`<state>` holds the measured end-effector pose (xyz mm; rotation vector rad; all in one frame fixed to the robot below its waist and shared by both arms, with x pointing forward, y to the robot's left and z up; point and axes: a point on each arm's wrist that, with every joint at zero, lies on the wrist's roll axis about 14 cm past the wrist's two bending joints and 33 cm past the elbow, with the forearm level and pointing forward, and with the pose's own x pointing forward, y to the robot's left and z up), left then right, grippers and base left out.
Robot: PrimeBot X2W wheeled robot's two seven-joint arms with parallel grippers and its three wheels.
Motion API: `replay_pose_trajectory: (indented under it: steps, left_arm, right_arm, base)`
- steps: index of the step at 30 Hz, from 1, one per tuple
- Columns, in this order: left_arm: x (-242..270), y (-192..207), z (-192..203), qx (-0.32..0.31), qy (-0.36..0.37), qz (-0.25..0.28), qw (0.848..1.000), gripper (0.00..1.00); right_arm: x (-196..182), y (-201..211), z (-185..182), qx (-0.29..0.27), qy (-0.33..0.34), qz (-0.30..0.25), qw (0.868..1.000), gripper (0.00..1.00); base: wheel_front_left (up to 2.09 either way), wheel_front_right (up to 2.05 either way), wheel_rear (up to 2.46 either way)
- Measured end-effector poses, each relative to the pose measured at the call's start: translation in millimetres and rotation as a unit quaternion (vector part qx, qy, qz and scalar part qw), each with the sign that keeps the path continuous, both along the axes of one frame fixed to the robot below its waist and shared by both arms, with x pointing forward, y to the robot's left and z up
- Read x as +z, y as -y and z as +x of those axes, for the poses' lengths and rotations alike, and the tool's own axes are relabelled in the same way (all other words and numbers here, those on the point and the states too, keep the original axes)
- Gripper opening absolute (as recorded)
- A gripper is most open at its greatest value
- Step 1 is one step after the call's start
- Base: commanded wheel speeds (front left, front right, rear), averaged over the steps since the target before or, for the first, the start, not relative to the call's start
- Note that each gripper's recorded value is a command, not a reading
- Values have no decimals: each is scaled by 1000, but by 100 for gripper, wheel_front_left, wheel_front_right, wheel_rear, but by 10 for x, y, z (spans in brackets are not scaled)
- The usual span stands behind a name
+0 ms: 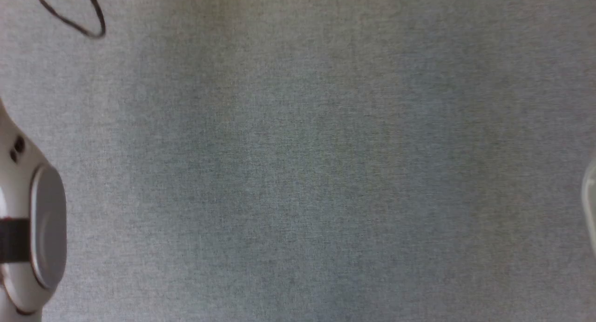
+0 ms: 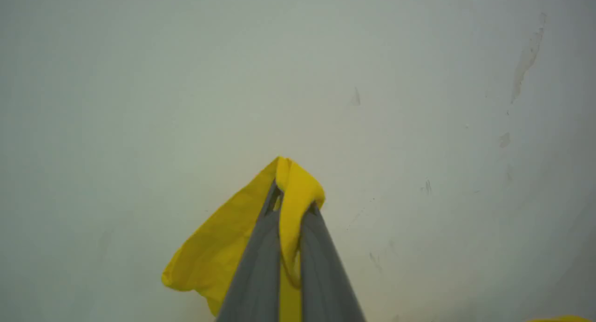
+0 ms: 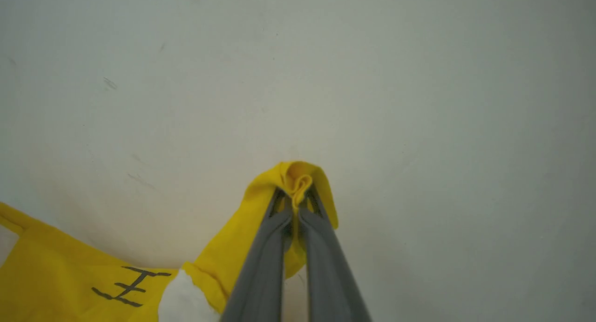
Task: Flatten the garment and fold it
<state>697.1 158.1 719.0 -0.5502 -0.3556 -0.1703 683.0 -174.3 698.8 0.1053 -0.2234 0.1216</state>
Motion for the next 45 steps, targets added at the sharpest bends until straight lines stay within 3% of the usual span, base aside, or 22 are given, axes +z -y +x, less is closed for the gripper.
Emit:
replay_pose_trajectory:
  steps: [4,9,17,26,35,45]
  left_arm:
    - [-370,-68,-33,-9,-23,9,1000,0]
    - [-554,-208,-312,-15,-39,-4,999,0]
    - [-919,-370,-1107,-21,-109,-29,993,0]
    - [-1569,-497,-2232,-17,-230,-22,973,0]
    - [-2350,-551,-3385,-1,-381,-32,924,0]
    - [-2571,-513,-4144,-28,-434,-52,899,0]
  right_arm:
    - [-317,-27,10,13,-20,15,1000,0]
    - [-435,-59,-209,35,-24,30,999,0]
    - [-669,-13,-958,53,-66,62,995,0]
    - [-1104,205,-1931,30,-142,109,983,0]
    - [-1869,417,-2830,-2,-247,192,950,0]
    - [-2409,623,-3674,-48,-330,252,909,0]
  base:
    - [0,0,0]
    - [0,0,0]
    - [0,0,0]
    - [0,0,0]
    - [0,0,0]
    - [0,0,0]
